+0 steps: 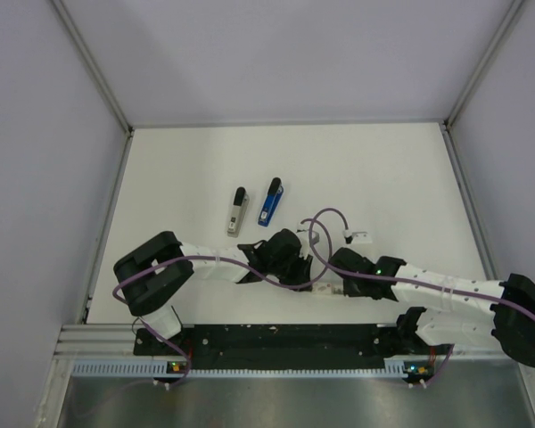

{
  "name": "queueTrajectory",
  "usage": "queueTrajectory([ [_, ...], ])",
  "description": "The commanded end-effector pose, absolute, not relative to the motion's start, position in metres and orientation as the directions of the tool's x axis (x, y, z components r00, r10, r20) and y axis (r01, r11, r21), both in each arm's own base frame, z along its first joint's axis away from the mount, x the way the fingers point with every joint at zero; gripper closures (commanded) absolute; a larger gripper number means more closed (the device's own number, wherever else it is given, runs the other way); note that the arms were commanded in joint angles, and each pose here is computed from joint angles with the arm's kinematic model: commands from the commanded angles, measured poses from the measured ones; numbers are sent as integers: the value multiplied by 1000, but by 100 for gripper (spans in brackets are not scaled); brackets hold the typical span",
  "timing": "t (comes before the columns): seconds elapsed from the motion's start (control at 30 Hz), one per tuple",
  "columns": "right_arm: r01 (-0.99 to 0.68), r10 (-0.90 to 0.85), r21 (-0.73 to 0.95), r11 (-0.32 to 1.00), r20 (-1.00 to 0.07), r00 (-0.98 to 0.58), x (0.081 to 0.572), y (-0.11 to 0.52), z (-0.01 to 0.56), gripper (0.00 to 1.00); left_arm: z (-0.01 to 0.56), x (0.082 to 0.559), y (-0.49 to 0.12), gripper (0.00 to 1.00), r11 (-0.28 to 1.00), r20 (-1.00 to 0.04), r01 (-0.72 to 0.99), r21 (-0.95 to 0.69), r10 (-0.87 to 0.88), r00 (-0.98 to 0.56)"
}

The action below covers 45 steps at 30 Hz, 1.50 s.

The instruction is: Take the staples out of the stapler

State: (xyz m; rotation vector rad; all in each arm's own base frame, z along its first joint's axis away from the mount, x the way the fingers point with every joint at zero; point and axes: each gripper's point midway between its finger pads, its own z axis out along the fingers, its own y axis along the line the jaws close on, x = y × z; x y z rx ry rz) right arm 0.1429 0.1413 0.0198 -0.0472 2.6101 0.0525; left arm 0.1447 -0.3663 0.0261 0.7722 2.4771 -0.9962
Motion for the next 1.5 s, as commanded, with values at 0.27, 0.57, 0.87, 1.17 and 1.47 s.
queueTrajectory([
  [0.27, -30, -24, 2, 1000, -539, -842, 151, 143, 29, 100, 45, 154, -381, 76, 575, -557, 620, -533, 313, -769],
  [0.57, -23, -41, -39, 999, -543, -839, 156, 141, 34, 100, 50, 156, -380, 76, 572, -571, 629, -526, 311, -760],
  [0.87, -20, -40, -44, 999, -542, -840, 159, 146, 36, 100, 51, 155, -381, 76, 564, -575, 634, -530, 311, -757],
  [1.17, -22, -45, -48, 999, -540, -840, 160, 153, 36, 100, 50, 154, -382, 76, 559, -574, 633, -536, 309, -758],
  [1.47, -16, -35, -40, 999, -540, -841, 160, 156, 36, 100, 49, 153, -382, 76, 555, -571, 632, -541, 310, -760],
])
